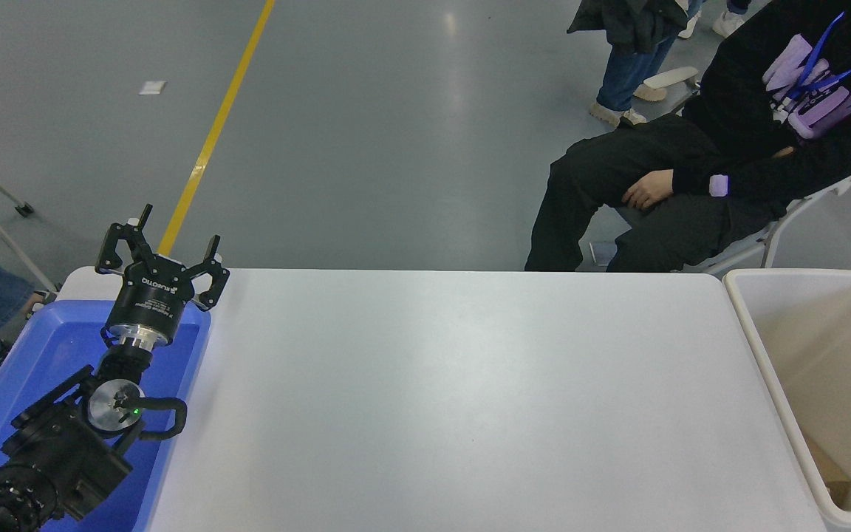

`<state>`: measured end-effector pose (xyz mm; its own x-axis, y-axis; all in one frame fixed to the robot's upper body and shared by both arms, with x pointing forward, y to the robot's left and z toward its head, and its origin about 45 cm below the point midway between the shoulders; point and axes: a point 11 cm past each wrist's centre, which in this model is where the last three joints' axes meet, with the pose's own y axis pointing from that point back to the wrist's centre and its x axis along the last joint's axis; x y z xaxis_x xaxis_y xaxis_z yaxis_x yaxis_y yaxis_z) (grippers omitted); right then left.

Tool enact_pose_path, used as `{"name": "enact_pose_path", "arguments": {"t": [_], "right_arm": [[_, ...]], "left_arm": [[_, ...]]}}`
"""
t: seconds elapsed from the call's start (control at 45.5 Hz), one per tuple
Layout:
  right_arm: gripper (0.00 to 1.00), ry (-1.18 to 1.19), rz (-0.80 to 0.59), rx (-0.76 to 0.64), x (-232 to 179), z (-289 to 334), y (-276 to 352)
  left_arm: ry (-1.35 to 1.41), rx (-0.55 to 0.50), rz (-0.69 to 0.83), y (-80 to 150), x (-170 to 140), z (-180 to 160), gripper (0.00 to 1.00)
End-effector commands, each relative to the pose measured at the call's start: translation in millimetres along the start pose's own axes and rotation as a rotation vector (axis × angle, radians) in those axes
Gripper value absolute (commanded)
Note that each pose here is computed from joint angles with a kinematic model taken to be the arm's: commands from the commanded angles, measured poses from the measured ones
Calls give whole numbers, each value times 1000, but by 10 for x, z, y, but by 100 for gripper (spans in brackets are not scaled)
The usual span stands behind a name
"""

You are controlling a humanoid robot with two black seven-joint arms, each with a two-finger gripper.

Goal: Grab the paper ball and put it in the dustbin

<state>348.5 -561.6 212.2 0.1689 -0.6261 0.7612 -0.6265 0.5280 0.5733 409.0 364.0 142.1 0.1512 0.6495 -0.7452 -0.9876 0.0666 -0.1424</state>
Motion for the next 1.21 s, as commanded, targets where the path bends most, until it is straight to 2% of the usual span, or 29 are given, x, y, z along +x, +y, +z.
{"name": "enact_pose_path", "arguments": {"t": [0.0, 0.132, 0.176, 0.286, 0.396, 0.462, 0.593, 0.835, 1.187], "right_arm": [[100, 306, -97, 1, 53, -314, 470], [100, 552, -179, -27, -190, -515, 556], [100, 595, -285, -21, -346, -701, 637], [100, 594, -524, 18, -328, -1149, 1016], [100, 694, -738, 66, -259, -1684, 1577], [100, 749, -825, 83, -219, -1883, 1870], [100, 794, -756, 208, -130, -2349, 2227], [100, 860, -750, 334, -224, -2656, 2734], [100, 953, -728, 328, -362, -2767, 2910]], "left_arm": [[1, 1, -1, 4, -1, -8, 98], [1, 1, -1, 4, -1, -8, 98], [1, 1, -1, 4, -1, -8, 98], [1, 1, 1, 6, 3, -7, 98], [1, 0, 2, 6, 5, -6, 98], [2, -1, 3, 5, 6, -3, 98], [2, -1, 3, 5, 6, -3, 98], [2, -1, 3, 5, 6, -3, 98], [1, 0, 1, 3, 1, -5, 98]]}}
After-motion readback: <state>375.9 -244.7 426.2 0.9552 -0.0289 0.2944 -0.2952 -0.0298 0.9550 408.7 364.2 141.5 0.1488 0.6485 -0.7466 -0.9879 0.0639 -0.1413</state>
